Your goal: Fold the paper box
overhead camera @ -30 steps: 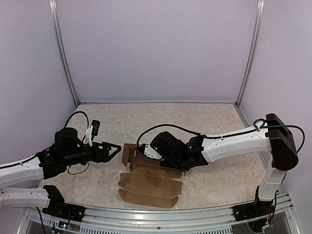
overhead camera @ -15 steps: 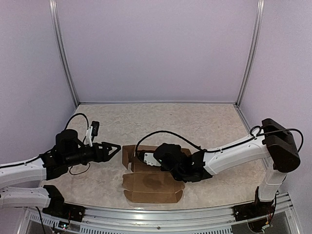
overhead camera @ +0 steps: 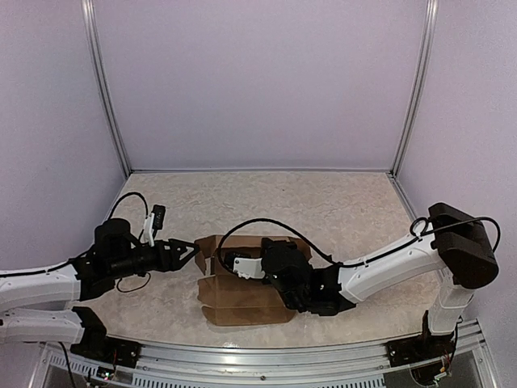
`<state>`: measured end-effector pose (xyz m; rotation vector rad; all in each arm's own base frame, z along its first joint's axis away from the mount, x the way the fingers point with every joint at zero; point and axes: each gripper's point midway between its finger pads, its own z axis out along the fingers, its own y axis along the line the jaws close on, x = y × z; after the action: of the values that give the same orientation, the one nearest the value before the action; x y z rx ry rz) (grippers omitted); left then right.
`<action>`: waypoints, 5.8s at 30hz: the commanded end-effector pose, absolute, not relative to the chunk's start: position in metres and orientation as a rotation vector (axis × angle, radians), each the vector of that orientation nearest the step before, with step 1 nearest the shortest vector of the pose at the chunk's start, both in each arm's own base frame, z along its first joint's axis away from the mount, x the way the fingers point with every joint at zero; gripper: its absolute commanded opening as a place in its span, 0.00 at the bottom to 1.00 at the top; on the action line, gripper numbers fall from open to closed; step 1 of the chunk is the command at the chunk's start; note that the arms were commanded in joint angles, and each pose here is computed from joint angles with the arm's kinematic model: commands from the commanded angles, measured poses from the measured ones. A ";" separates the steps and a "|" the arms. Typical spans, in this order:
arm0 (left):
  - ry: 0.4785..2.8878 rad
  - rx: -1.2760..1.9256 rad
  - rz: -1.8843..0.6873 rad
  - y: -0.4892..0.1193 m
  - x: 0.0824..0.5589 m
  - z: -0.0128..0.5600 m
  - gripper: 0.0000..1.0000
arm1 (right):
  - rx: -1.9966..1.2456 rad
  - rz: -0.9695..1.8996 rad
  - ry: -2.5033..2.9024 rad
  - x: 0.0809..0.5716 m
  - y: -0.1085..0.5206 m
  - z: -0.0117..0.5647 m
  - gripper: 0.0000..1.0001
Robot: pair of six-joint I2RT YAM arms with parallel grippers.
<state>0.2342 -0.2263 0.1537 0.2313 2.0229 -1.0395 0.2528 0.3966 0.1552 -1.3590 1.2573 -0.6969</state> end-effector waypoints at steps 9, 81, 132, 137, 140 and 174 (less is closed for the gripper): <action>1.979 0.226 -1.072 -0.231 0.247 0.166 0.68 | -1.388 -0.757 1.227 0.247 0.404 0.137 0.00; 2.226 0.197 -1.042 -0.243 0.242 0.090 0.00 | -1.429 -0.813 1.242 0.242 0.414 0.101 0.00; 2.384 0.123 -0.720 -0.204 0.236 0.074 0.25 | -1.421 -0.865 1.250 0.240 0.417 0.104 0.00; 2.431 0.114 -0.654 -0.193 0.232 0.063 0.25 | -1.421 -0.867 1.250 0.240 0.417 0.105 0.00; 2.435 0.116 -0.633 -0.189 0.230 0.062 0.25 | -1.424 -0.869 1.249 0.240 0.417 0.104 0.00; 2.394 0.385 -0.773 -0.238 0.225 0.079 0.30 | -1.422 -0.858 1.256 0.237 0.416 0.099 0.00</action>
<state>0.2225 -0.2297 0.0683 0.3387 2.4319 -0.7553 0.2431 0.4111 0.1083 -1.4107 1.2576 -0.8598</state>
